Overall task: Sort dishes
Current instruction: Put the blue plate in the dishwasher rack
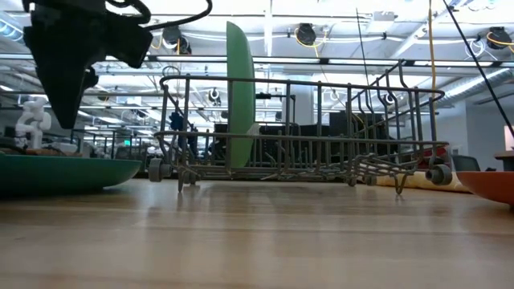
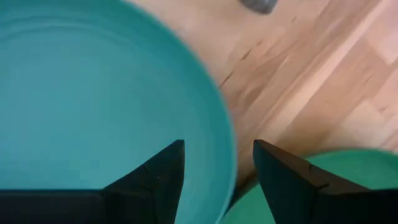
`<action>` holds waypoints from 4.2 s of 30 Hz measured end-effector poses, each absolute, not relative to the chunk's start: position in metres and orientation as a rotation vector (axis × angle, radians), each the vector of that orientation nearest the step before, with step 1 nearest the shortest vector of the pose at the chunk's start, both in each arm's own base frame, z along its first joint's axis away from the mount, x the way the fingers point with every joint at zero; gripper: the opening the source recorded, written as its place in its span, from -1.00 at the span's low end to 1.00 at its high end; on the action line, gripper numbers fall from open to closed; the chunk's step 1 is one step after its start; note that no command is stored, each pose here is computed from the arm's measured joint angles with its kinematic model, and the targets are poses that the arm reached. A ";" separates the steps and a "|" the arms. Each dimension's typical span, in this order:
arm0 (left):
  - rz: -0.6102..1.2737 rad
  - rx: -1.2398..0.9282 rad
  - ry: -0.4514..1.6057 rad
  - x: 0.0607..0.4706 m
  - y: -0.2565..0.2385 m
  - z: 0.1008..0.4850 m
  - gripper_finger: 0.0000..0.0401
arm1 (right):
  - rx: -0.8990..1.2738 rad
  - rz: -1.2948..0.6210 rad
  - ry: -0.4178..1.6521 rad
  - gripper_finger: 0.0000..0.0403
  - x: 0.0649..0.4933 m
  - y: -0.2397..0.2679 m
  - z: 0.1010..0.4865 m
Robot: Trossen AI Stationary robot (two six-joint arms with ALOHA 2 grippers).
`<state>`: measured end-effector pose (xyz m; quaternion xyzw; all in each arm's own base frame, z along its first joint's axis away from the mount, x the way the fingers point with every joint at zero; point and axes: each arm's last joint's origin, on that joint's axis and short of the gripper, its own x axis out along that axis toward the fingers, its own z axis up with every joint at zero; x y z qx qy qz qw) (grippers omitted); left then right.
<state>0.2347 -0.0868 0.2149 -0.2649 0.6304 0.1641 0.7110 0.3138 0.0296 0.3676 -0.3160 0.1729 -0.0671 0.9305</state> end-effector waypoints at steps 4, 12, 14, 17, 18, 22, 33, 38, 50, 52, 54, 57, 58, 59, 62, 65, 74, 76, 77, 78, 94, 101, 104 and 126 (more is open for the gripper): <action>0.370 -0.613 1.384 0.242 -0.091 0.208 0.00 | -0.632 -0.126 0.363 -0.98 0.314 0.030 0.366; 0.453 -0.608 1.464 0.246 -0.093 0.187 0.00 | -0.633 -0.113 0.360 -0.98 0.314 0.030 0.366; 0.471 -0.596 1.489 0.245 -0.093 0.180 0.00 | -0.643 -0.111 0.360 -0.98 0.314 0.030 0.366; 0.481 -0.585 1.520 0.246 -0.093 0.171 0.00 | -0.647 -0.110 0.361 -0.98 0.314 0.030 0.366; 0.484 -0.579 1.527 0.246 -0.093 0.170 0.00 | -0.647 -0.111 0.361 -0.98 0.314 0.030 0.366; 0.486 -0.547 1.534 0.247 -0.093 0.166 0.00 | -0.651 -0.111 0.360 -0.98 0.314 0.030 0.366; 0.533 -0.448 1.591 0.250 -0.094 0.145 -0.08 | -0.652 -0.111 0.356 -0.98 0.314 0.030 0.367; 0.518 -0.431 1.604 0.249 -0.093 0.146 -0.52 | -0.653 -0.112 0.357 -0.98 0.314 0.030 0.367; 0.459 -0.361 1.686 0.234 -0.088 0.203 -0.94 | -0.653 -0.112 0.358 -0.98 0.314 0.030 0.367; 0.420 -0.371 1.673 0.231 -0.088 0.222 -0.94 | -0.653 -0.112 0.358 -0.98 0.314 0.030 0.367; 0.373 -0.414 1.634 0.228 -0.087 0.242 -0.94 | -0.653 -0.111 0.359 -0.98 0.314 0.030 0.366; 0.283 -0.448 1.521 0.224 -0.086 0.272 -0.94 | -0.653 -0.112 0.359 -0.98 0.314 0.030 0.366; 0.263 -0.460 1.477 0.222 -0.085 0.282 -0.94 | -0.653 -0.112 0.359 -0.98 0.314 0.030 0.366; 0.256 -0.458 1.435 0.218 -0.083 0.291 -0.94 | -0.653 -0.111 0.359 -0.98 0.314 0.030 0.366; 0.275 -0.421 1.274 0.206 -0.078 0.320 -0.94 | -0.653 -0.112 0.359 -0.98 0.314 0.030 0.366; 0.299 -0.419 1.134 0.190 -0.071 0.344 -0.94 | -0.653 -0.111 0.360 -0.98 0.314 0.030 0.366; 0.382 -0.424 0.642 0.146 -0.058 0.395 -0.94 | -0.657 -0.114 0.369 -0.98 0.314 0.030 0.366; 0.428 -0.438 0.481 0.141 -0.056 0.404 -0.94 | -0.665 -0.113 0.369 -0.98 0.314 0.030 0.366; 0.459 -0.451 0.393 0.140 -0.055 0.406 -0.94 | -0.668 -0.113 0.368 -0.98 0.314 0.030 0.366; 0.490 -0.462 0.324 0.141 -0.055 0.406 -0.94 | -0.671 -0.113 0.366 -0.98 0.314 0.030 0.366; 0.455 -0.651 -0.107 0.179 -0.085 0.329 -0.94 | -0.682 -0.113 0.360 -0.98 0.314 0.029 0.367; 0.484 -0.720 -0.072 0.190 -0.093 0.293 -0.94 | -0.680 -0.116 0.351 -0.98 0.314 0.029 0.368; 0.484 -0.746 -0.100 0.196 -0.096 0.288 -0.94 | -0.677 -0.117 0.350 -0.98 0.314 0.029 0.368; 0.579 -0.717 -0.134 0.227 -0.114 0.243 -0.94 | -0.676 -0.117 0.346 -0.98 0.314 0.030 0.368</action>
